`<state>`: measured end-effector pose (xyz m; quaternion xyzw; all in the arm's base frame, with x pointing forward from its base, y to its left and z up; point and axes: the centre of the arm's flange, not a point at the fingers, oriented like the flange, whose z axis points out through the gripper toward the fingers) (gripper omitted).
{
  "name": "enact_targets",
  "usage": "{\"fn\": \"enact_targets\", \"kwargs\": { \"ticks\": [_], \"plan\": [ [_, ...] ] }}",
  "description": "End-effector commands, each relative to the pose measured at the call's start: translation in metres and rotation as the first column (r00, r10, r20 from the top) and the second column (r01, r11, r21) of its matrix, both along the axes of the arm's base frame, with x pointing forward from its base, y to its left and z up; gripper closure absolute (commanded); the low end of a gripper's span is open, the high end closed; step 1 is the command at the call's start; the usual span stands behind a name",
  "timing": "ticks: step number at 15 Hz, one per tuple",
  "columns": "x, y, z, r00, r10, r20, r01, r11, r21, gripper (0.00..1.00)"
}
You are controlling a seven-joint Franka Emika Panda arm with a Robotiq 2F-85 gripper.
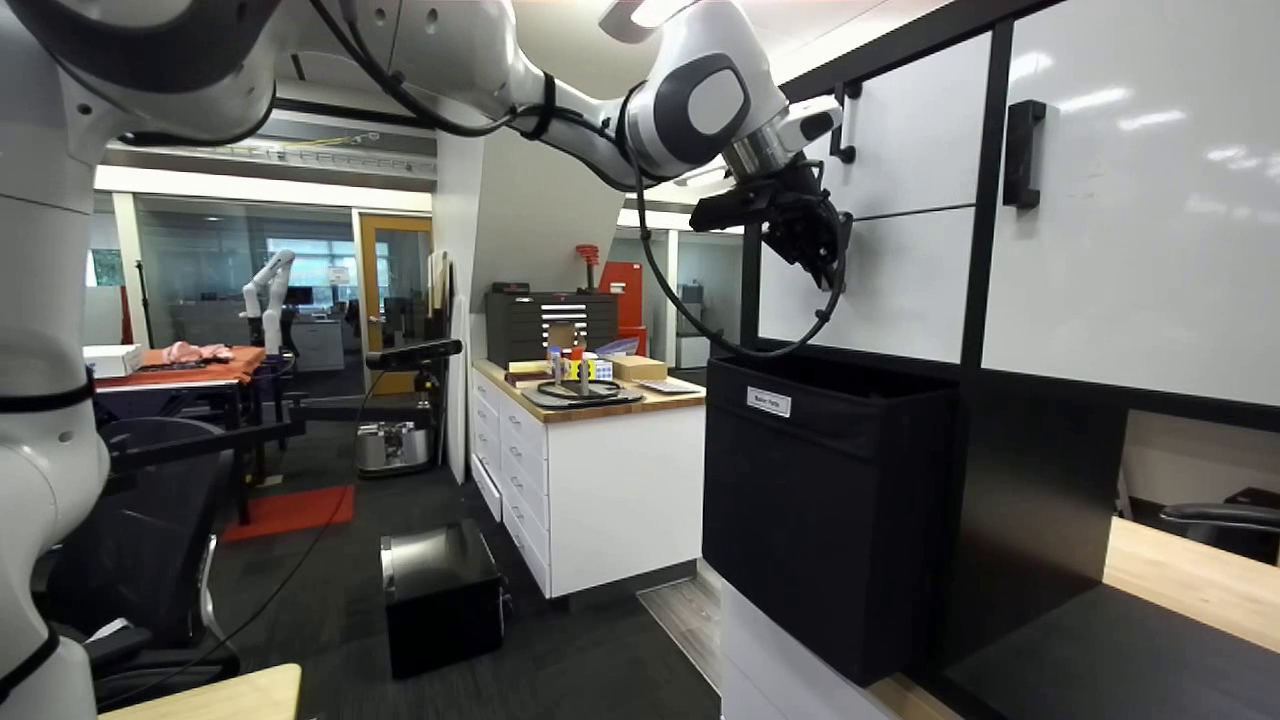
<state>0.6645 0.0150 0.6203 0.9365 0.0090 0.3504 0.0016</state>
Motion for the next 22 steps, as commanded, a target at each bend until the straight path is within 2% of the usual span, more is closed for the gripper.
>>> {"fn": "enact_targets", "kwargs": {
  "ticks": [1, 2, 3, 5, 9, 12, 13, 17, 21, 22],
  "plan": [
    [0.023, -0.026, -0.009, 0.996, -0.027, -0.081, 0.025, 0.999, -0.022, 0.96],
    [0.018, -0.026, -0.006, 0.993, -0.044, -0.109, 0.039, 0.998, -0.044, 0.6],
    [0.013, -0.025, -0.004, 0.989, -0.04, -0.139, 0.032, 0.998, -0.059, 0.6],
    [0.001, -0.025, -0.005, 0.976, -0.048, -0.212, 0.029, 0.995, -0.091, 0.49],
    [-0.029, -0.041, 0.001, 0.944, -0.083, -0.318, 0.032, 0.986, -0.161, 0.22],
    [-0.053, -0.045, 0.008, 0.916, -0.069, -0.395, 0.002, 0.986, -0.167, 0.03],
    [-0.059, -0.045, 0.011, 0.905, -0.061, -0.42, -0.007, 0.987, -0.16, 0.0],
    [-0.078, -0.045, 0.017, 0.861, -0.038, -0.507, -0.038, 0.99, -0.139, 0.0],
    [-0.09, -0.046, 0.014, 0.828, -0.035, -0.56, -0.052, 0.989, -0.138, 0.0],
    [-0.074, -0.044, 0.012, 0.845, -0.051, -0.533, -0.034, 0.988, -0.149, 0.0]
  ]
}}
